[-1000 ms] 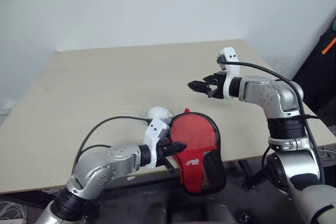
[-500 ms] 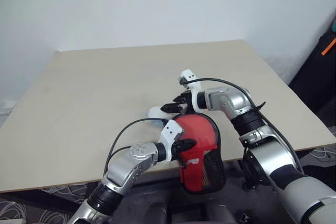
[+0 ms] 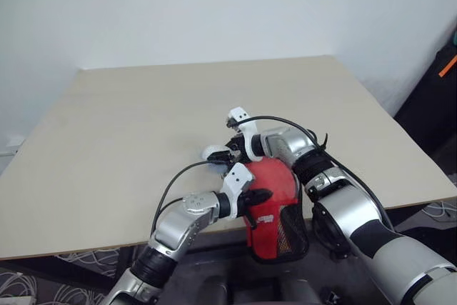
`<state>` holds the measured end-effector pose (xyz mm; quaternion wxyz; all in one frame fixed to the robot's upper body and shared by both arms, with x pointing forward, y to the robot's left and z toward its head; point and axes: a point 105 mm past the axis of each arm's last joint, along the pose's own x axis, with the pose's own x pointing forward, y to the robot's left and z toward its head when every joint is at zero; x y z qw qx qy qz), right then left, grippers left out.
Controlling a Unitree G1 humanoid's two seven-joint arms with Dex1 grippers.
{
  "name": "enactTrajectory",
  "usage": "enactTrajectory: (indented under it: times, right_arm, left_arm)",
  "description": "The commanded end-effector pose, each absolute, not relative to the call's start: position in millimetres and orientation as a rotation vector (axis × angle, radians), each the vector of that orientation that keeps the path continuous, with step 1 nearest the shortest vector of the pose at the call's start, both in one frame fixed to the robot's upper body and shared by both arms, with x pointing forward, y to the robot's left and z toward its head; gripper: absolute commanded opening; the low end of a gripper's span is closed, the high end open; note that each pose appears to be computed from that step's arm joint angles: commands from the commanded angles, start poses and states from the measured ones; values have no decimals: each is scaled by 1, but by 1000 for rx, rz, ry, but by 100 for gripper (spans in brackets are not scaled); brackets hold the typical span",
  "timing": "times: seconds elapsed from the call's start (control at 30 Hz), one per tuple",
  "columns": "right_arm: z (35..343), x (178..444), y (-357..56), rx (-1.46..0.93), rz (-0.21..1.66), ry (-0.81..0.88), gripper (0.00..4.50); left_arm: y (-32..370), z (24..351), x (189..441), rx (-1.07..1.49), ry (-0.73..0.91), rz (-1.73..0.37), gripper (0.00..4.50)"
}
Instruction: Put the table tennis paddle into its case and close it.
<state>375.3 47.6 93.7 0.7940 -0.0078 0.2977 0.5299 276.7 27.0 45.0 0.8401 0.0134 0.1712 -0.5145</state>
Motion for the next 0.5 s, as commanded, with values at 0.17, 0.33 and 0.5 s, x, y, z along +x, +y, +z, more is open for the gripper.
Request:
enactTrajectory:
  times: [0.17,0.33,0.5]
  right_arm:
    - [99,385,52,-35,1100,581,414]
    - [99,387,53,-37,1085,573,262]
    - [103,384,56,-30,1110,572,94]
  left_arm:
    - [26,40,278,46,381,-1091,0]
    - [28,39,281,51,385,-1082,0]
    - [32,33,290,56,408,-1028,0]
